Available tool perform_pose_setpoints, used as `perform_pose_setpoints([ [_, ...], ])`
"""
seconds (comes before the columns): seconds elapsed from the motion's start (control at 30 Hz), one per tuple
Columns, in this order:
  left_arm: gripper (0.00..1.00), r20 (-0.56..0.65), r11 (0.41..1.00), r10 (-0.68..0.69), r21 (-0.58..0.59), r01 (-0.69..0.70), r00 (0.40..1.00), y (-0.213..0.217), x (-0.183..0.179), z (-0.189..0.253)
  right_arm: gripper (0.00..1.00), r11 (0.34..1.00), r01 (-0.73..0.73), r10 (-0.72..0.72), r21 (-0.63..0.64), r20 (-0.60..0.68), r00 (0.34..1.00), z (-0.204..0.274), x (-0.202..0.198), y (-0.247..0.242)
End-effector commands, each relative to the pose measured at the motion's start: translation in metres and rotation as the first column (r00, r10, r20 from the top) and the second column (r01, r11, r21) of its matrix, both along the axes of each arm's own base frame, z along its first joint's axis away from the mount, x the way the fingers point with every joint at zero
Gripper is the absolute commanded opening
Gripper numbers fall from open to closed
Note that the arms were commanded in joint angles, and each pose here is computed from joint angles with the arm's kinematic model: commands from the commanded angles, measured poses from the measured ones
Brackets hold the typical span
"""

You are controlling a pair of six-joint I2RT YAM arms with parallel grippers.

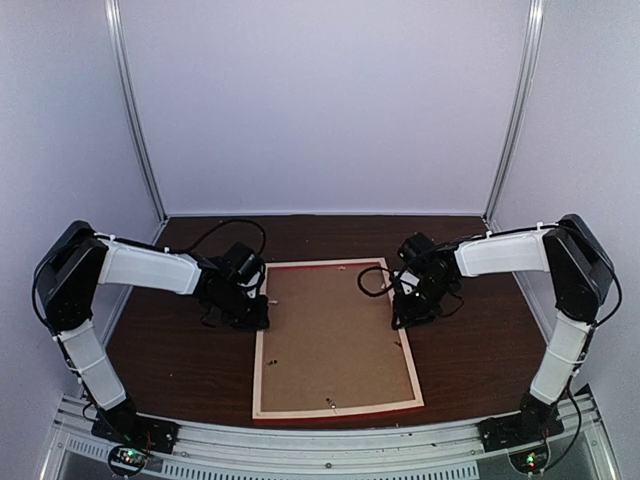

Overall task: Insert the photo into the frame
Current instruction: Press the fastener onto the backboard.

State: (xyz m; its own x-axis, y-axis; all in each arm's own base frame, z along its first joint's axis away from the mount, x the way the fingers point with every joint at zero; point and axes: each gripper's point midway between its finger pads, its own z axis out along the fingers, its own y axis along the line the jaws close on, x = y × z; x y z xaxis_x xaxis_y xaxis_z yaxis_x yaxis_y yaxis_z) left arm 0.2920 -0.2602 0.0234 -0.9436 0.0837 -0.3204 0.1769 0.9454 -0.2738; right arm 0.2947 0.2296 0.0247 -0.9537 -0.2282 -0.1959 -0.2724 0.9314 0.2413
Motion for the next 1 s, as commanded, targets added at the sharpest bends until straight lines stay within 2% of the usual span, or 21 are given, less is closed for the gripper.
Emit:
perform_pose_setpoints([
  [0.0,0.32,-0.024,0.999,-0.047,-0.016,0.046,0.999,-0.012,-0.005,0.000,0.37,0.999,0.040,-0.039,-0.019,0.034,0.999,-0.006,0.018,-0.003],
  [0.13,0.38,-0.022,0.999,-0.051,-0.020,0.050,0.998,-0.015,-0.003,0.004,0.30,0.999,0.046,-0.045,-0.005,0.036,0.998,-0.009,0.020,-0.001],
  [0.3,0.50,-0.022,0.997,-0.069,-0.021,0.069,0.997,-0.018,-0.002,0.009,0.17,0.997,0.078,-0.077,-0.008,0.048,0.996,-0.012,0.022,-0.004],
  [0.43,0.57,-0.031,0.996,-0.091,-0.017,0.091,0.995,-0.018,-0.004,0.013,0.14,0.992,0.125,-0.125,-0.002,0.061,0.990,-0.011,0.020,-0.009],
  [0.7,0.68,-0.099,0.978,-0.150,-0.162,0.133,0.984,-0.034,-0.032,0.022,0.06,0.970,0.237,-0.240,0.046,0.090,0.967,-0.014,0.022,-0.013],
  [0.97,0.79,-0.122,0.966,-0.218,-0.166,0.196,0.968,-0.036,-0.070,0.022,0.01,0.955,0.291,-0.297,0.062,0.128,0.946,-0.016,0.036,-0.013],
])
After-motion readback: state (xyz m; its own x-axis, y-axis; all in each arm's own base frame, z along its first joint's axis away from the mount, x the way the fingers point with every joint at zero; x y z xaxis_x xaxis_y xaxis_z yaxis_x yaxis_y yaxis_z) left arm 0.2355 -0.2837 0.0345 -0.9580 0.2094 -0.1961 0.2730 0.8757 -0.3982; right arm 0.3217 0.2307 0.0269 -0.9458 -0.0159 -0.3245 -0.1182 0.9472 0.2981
